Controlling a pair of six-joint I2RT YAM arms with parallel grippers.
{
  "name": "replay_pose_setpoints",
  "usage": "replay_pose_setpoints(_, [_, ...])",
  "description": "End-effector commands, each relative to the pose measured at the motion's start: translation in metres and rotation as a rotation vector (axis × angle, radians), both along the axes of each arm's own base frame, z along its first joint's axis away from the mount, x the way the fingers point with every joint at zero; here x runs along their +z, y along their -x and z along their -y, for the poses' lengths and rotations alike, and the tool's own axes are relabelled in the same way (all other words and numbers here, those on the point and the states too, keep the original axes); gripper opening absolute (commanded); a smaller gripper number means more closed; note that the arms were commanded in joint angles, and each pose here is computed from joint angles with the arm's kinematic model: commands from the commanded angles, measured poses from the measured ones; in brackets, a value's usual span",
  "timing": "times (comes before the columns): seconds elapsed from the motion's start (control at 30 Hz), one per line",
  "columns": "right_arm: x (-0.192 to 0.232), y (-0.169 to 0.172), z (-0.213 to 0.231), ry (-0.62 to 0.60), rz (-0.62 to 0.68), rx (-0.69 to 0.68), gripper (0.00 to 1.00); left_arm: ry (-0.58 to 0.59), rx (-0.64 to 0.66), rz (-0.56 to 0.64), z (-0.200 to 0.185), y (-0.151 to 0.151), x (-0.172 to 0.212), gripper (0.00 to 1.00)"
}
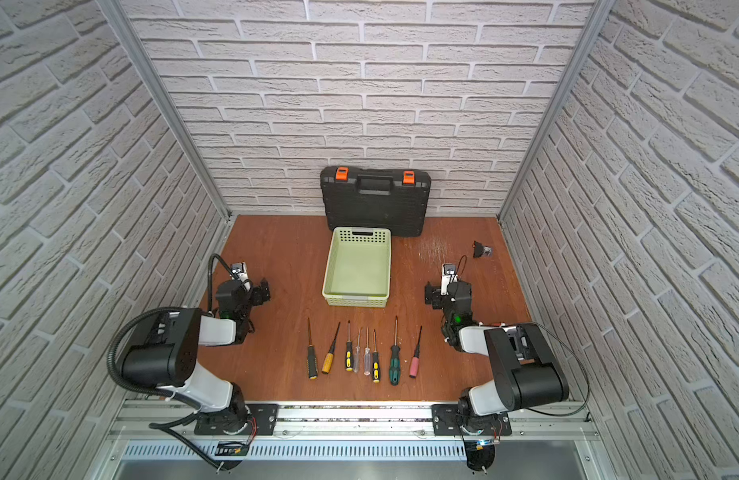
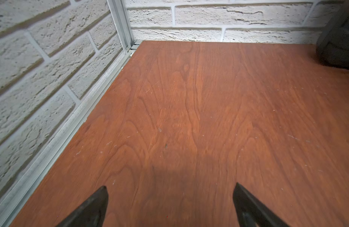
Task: Put the screwdriver in the bin
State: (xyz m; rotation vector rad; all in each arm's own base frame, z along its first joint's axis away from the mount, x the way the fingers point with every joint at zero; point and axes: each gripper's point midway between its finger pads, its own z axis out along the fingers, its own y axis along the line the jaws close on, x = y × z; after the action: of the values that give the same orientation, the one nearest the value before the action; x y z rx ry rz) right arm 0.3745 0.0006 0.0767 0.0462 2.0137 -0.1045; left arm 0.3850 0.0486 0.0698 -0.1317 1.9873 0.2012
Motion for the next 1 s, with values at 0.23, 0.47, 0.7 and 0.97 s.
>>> replay_pose_setpoints(0.23, [0.0191, -0.0073, 0.0018, -0.011, 0.071, -0.016, 0.99, -0.006, -0.010, 0.075, 0.0017, -0.0093, 0.0194, 0.98])
replay_pose_setpoints(0.47, [0.0194, -0.0069, 0.0013, -0.011, 0.072, -0.013, 1.00, -0.005, -0.009, 0.076, 0.0014, -0.0094, 0.0197, 0.98])
replay_pose_setpoints(0.7, [0.0193, -0.0074, 0.0016, -0.011, 0.071, -0.015, 0.99, -0.002, -0.011, 0.075, 0.0019, -0.0093, 0.0192, 0.98])
replay_pose_setpoints(0.97, [0.0197, -0.0068, 0.0016, -0.011, 0.073, -0.014, 0.99, 0.005, -0.013, 0.076, 0.0009, -0.0089, 0.0191, 0.98])
